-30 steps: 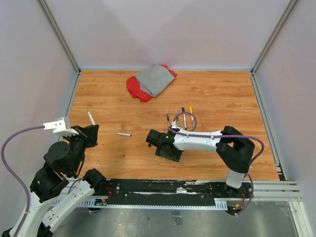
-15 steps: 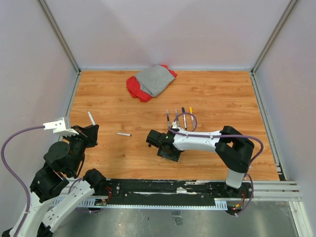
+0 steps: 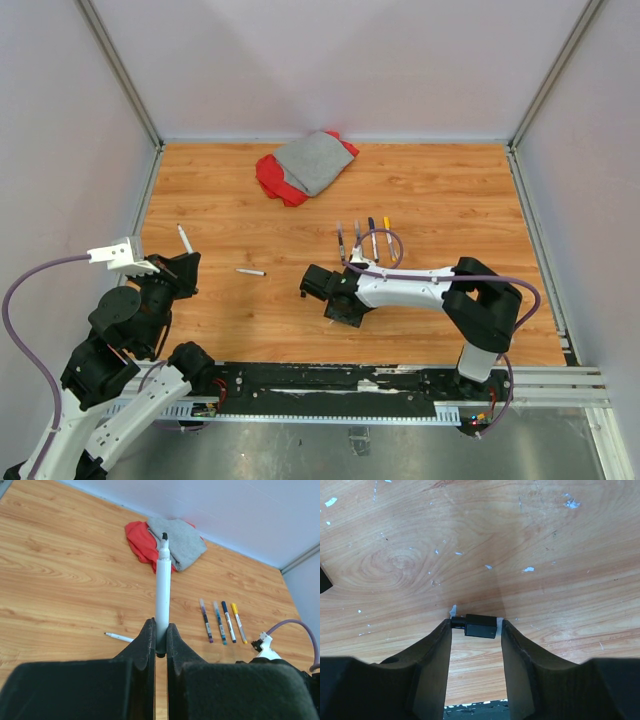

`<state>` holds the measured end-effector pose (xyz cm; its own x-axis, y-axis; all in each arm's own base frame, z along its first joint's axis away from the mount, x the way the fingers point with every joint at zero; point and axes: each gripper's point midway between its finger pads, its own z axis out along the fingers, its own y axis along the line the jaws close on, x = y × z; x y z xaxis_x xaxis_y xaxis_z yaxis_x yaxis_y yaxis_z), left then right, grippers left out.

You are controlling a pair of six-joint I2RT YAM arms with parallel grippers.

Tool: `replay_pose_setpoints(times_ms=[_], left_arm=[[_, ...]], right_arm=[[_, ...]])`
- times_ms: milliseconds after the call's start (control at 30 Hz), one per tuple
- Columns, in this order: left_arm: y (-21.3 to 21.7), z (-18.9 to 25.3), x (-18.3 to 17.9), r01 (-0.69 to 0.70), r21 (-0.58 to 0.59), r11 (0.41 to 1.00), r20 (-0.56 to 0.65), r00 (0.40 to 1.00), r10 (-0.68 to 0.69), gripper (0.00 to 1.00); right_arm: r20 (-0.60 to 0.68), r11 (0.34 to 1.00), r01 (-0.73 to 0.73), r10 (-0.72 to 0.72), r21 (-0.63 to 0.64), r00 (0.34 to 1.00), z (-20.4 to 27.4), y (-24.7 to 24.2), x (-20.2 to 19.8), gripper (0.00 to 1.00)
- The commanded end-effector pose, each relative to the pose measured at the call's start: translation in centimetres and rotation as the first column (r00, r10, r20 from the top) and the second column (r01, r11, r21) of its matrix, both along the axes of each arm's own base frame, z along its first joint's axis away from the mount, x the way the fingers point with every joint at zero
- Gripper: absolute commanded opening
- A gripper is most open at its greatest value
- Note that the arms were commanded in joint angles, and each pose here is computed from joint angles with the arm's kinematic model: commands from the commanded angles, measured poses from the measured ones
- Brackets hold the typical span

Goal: Insert the pens into the pen caps
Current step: Insert the pen cap onto the pen.

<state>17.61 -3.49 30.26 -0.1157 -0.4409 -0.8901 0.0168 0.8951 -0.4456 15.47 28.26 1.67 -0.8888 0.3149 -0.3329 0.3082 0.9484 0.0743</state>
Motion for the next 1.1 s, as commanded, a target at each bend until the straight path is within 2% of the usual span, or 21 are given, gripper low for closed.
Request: replay_pose_setpoints(times_ms=[0,100,200,333,500,600,767,933,1067], left_arm=[[-0.1,0.6,0.5,-0.011,-0.003,1.0,0.02,1.0,0.011,0.01],[0.0,0.6,0.4,-0.011,-0.003,1.0,0.02,1.0,0.011,0.01],[-0.1,0.6,0.4,-0.01,-0.004,1.0,0.021,1.0,0.01,0.0],[-0.1,0.6,0.4,-0.01,-0.004,1.0,0.021,1.0,0.01,0.01],[0.0,0.6,0.4,-0.012,-0.003,1.0,0.02,1.0,0.012,0.01],[0.0,0.5,0.4,-0.012,-0.004,1.0,0.02,1.0,0.012,0.0],[0.0,0.5,0.5,-0.013,-0.003,1.0,0.018,1.0,0.013,0.0],[-0.1,0.4,0.6,-0.012,0.001,1.0,0.013,1.0,0.012,0.01],[-0.1,0.4,0.6,-0.012,0.001,1.0,0.013,1.0,0.012,0.0]], right_arm=[[0.036,0.998,-0.05,0.052,-0.049,0.998,-0.1,-1.2,0.9,0.32],[0.074,0.982,-0.178,0.182,-0.065,0.981,0.9,-0.6,1.8,0.29],[0.112,0.919,-0.384,0.392,-0.086,0.913,1.5,0.2,2.4,0.27],[0.129,0.737,-0.668,0.676,-0.103,0.726,1.9,1.3,2.2,0.29],[0.049,0.49,-0.863,0.871,-0.123,0.488,1.5,1.0,0.8,0.31],[0.004,0.355,-0.93,0.935,-0.093,0.356,0.9,0.9,-0.2,0.32],[-0.04,0.229,-0.969,0.971,-0.092,0.234,0.4,0.3,-0.7,0.35],[-0.103,0.14,-0.984,0.983,-0.11,0.152,0.1,-0.4,-0.5,0.39],[-0.177,0.108,-0.986,0.976,-0.129,0.13,-0.7,-1.3,0.0,0.4]])
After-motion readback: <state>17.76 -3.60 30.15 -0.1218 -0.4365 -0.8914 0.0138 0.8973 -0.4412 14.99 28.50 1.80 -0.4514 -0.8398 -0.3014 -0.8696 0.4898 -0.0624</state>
